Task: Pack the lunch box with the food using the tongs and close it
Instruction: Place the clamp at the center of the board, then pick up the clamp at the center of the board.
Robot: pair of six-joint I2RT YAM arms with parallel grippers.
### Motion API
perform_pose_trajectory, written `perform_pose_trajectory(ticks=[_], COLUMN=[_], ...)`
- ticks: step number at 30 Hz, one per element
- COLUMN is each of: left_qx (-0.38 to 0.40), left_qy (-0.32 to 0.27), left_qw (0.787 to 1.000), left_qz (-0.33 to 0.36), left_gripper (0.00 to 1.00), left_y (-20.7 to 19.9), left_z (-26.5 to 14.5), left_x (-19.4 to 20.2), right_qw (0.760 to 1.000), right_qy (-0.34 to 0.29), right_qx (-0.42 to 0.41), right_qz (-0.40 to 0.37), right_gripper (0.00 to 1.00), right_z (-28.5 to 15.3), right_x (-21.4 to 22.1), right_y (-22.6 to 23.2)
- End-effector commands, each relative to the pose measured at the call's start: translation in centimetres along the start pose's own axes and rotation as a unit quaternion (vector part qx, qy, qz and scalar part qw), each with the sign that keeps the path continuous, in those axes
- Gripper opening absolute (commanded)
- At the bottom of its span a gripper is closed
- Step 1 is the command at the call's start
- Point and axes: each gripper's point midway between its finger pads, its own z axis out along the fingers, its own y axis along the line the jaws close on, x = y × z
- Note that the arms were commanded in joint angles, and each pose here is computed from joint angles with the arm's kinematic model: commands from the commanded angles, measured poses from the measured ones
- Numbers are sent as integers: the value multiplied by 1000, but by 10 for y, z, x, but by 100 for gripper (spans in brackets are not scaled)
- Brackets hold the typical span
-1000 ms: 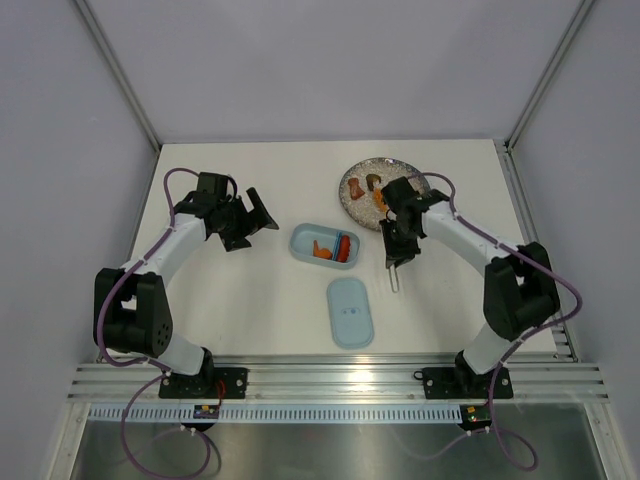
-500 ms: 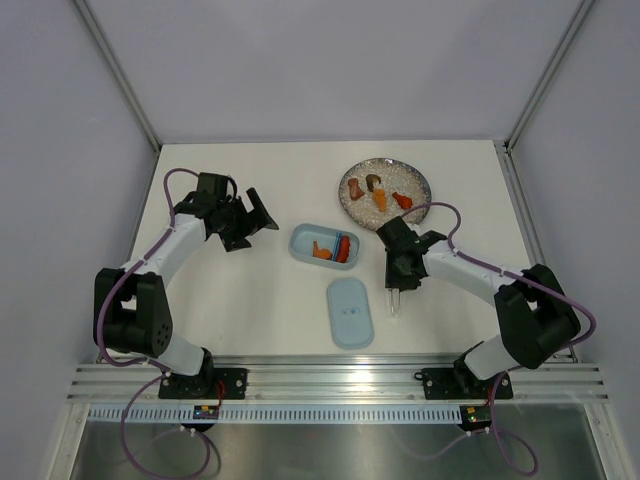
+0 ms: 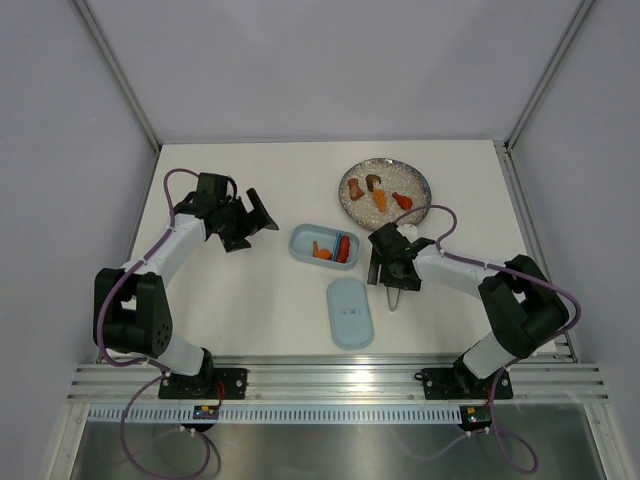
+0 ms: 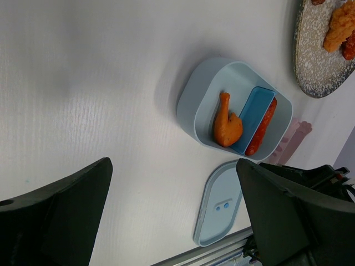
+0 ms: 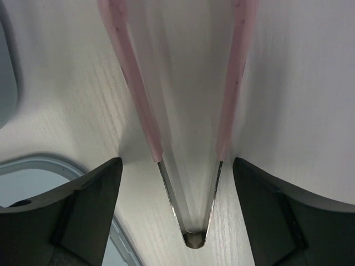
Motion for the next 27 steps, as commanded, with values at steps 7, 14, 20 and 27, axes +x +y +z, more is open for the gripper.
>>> perform_pose_trajectory(ticks=[7,14,20,27], left_qx=[18,21,23,23], left_qy=[-22,-20,-19,-17], left_qw=[1000,1000,1000,1000], left_qz=[10,8,8,8], left_gripper=[99,99,99,99], left_y=[-12,-12,-12,-11], left_z=[-7,-7,-6,-6], left_x=[-12,-12,-11,-10], right_qw=[995,993,990,993], right_qy=[-85,-110,-137,-116], right_qx=[3,-4,22,7], right_qz=[43,32,-6,-13], right_gripper=[99,99,100,99], right_z=[-12,-14,-17,-4], right_x=[-4,-2,-1,10], right_y=[-11,0,6,14])
